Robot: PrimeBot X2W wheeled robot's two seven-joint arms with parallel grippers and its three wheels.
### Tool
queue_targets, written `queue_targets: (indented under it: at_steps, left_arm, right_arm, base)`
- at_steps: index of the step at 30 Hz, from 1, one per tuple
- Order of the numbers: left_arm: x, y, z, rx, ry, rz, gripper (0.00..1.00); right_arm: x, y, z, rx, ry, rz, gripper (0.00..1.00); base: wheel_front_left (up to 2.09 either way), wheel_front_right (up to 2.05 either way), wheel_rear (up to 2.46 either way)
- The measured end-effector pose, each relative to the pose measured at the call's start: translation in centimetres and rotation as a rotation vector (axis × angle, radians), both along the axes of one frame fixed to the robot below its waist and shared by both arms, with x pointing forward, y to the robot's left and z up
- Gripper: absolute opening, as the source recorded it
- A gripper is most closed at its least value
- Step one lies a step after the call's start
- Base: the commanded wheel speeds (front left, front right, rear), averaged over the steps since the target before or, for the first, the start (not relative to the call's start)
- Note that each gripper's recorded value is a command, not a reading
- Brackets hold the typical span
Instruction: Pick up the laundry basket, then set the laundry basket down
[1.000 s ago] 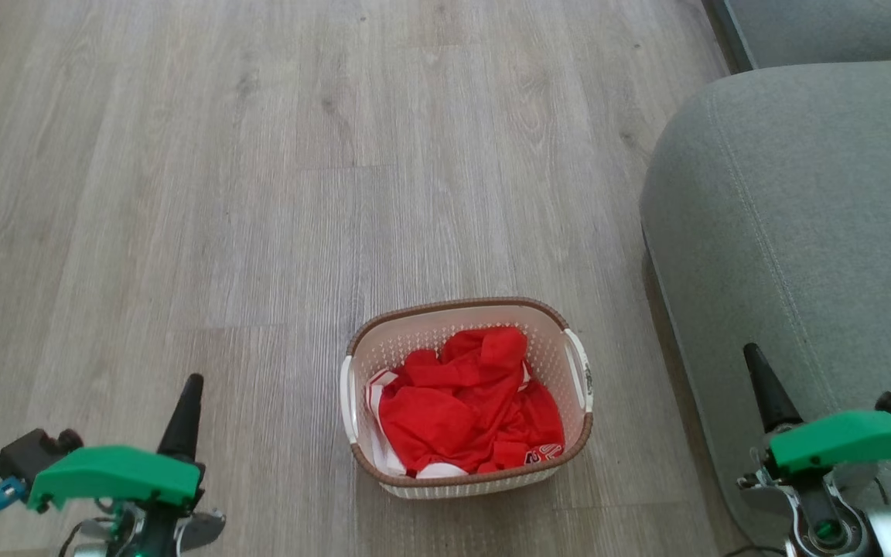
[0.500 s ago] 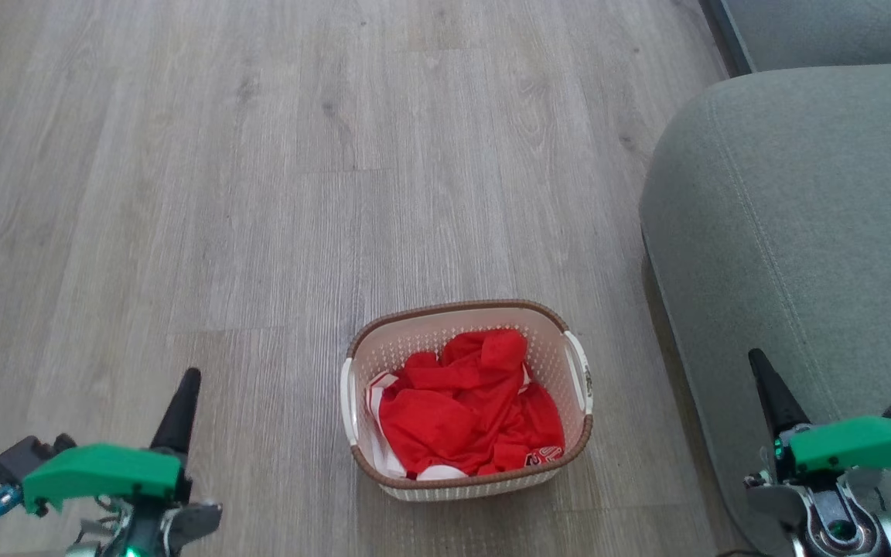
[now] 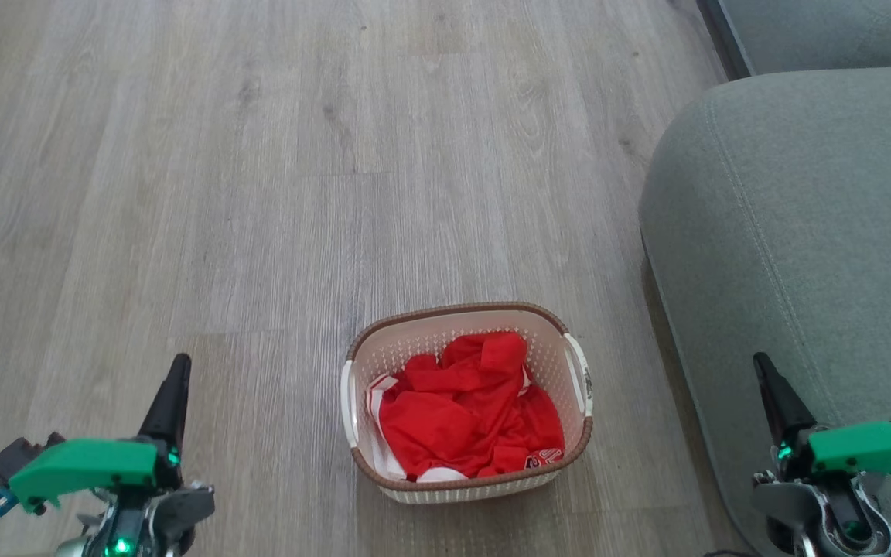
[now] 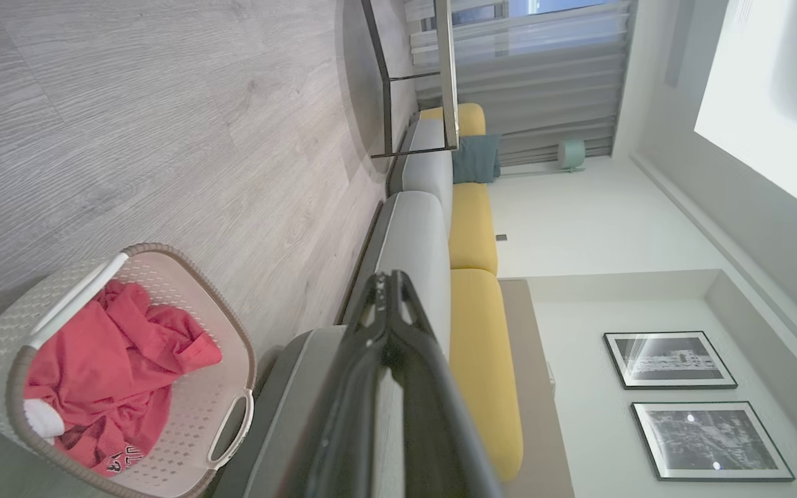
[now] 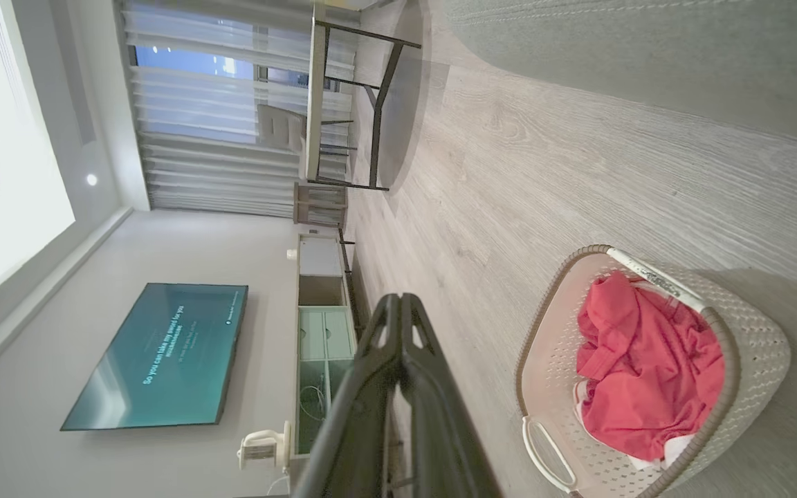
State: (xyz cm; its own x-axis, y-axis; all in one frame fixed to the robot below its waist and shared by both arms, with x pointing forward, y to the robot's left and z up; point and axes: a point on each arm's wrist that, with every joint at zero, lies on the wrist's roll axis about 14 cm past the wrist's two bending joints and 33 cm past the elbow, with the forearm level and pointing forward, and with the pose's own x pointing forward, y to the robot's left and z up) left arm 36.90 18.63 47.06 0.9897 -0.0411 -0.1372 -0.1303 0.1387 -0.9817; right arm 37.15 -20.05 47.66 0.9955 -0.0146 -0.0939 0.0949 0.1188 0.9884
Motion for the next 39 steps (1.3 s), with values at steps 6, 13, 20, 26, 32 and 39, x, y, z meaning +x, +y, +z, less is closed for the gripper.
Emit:
queue_targets:
  at_steps: [6,13,20,26,32,39]
  left_arm:
    - [-0.03,0.01,-0.02,-0.069,-0.009,0.012,0.00]
    - [0.42,0.11,0.52,-0.139,-0.035,0.028,0.00]
    - [0.41,0.10,0.47,-0.140,-0.034,0.029,0.00]
    - [0.41,0.11,0.47,-0.141,-0.034,0.029,0.00]
    - [0.41,0.07,0.48,-0.142,-0.034,0.028,0.00]
    - [0.41,0.08,0.48,-0.143,-0.034,0.028,0.00]
  right_arm:
    - [-0.05,-0.23,-0.09,0.066,-0.001,-0.013,0.00]
    - [0.27,-0.33,0.26,0.131,-0.014,-0.022,0.00]
    - [0.29,-0.36,0.29,0.131,-0.015,-0.021,0.00]
    - [0.29,-0.39,0.28,0.131,-0.015,-0.022,0.00]
    - [0.28,-0.43,0.29,0.131,-0.015,-0.023,0.00]
    - [0.28,-0.48,0.29,0.132,-0.015,-0.022,0.00]
  base:
    - [0.00,0.00,0.00]
    - [0.00,0.00,0.00]
    - [0.00,0.00,0.00]
    - [0.00,0.00,0.00]
    - [0.00,0.00,0.00]
    - [0.00,0.00,0.00]
